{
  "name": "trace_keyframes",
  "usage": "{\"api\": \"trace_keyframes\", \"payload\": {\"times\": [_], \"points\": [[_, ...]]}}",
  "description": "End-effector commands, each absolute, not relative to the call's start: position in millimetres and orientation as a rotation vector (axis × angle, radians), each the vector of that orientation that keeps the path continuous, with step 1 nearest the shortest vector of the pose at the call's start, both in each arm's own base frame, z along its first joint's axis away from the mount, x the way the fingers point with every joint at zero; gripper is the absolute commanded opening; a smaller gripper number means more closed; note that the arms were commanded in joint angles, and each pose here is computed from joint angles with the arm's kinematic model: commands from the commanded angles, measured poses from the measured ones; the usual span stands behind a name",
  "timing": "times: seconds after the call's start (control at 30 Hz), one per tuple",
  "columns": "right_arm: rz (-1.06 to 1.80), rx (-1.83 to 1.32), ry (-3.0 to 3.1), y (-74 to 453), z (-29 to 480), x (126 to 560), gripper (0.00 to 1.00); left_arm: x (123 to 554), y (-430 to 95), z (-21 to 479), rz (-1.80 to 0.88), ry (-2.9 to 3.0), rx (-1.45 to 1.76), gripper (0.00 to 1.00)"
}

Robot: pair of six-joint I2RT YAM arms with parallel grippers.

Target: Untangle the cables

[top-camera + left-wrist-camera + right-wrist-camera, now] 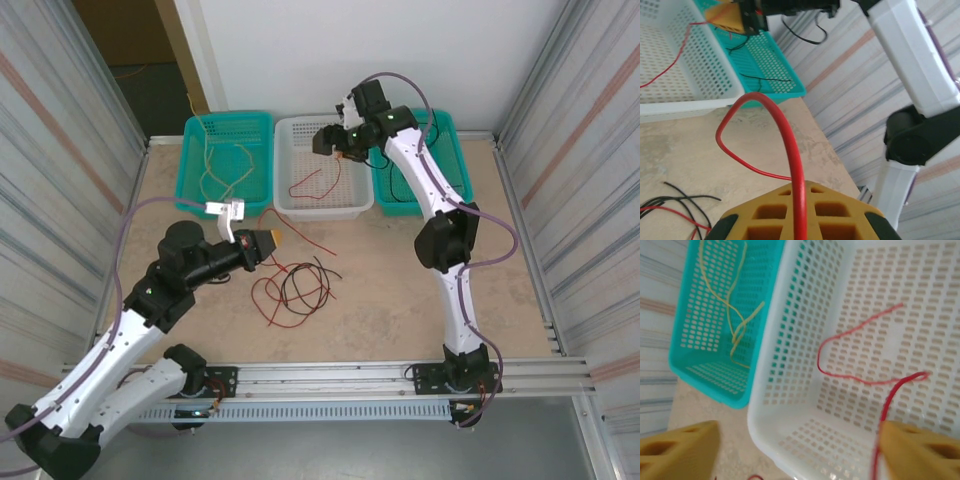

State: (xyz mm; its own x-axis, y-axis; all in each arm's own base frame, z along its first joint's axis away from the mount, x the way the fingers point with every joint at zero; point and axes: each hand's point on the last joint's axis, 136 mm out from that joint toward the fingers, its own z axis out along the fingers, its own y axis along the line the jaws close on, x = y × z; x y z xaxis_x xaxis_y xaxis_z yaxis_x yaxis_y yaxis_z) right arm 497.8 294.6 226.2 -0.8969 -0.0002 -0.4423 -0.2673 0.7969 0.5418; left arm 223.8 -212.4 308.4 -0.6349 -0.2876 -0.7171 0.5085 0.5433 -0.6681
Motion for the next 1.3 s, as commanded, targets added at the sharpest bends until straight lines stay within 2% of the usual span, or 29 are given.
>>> {"api": "trace_keyframes", "payload": {"times": [0.0,0.27,0.53,0.7,0.8,0.93,1.1,1.2,1.27], "points": [[0.835,-0.173,2.706,292.1,210.2,461.2,0.99,235.1,-204.8,307.7,-1.180,1.941,0.099,0.00],[0.866,-0.083,2.766,287.5,210.0,410.8,1.00,255.6,-213.9,315.6,-1.258,1.924,0.056,0.00],[0.697,-0.065,2.703,262.3,234.5,389.3,0.95,261.4,-217.1,339.6,-1.269,1.866,0.076,0.00],[0.664,0.094,2.700,234.0,229.0,401.6,0.75,263.4,-219.9,337.4,-1.284,1.870,0.076,0.00],[0.665,0.151,2.693,226.9,219.6,408.6,0.46,262.3,-219.7,334.4,-1.285,1.877,0.075,0.00],[0.655,0.084,2.632,232.2,236.1,421.7,0.22,260.7,-216.5,333.2,-1.265,1.877,0.081,0.00],[0.683,-0.258,2.451,275.4,270.7,424.0,0.19,262.1,-212.6,326.6,-1.251,1.880,0.063,0.00],[0.731,-0.436,2.344,311.1,284.2,421.7,0.26,264.3,-210.6,323.8,-1.250,1.877,0.047,0.00],[0.837,-0.446,2.367,325.5,277.5,426.1,0.32,265.2,-209.5,323.1,-1.249,1.875,0.042,0.00]]}}
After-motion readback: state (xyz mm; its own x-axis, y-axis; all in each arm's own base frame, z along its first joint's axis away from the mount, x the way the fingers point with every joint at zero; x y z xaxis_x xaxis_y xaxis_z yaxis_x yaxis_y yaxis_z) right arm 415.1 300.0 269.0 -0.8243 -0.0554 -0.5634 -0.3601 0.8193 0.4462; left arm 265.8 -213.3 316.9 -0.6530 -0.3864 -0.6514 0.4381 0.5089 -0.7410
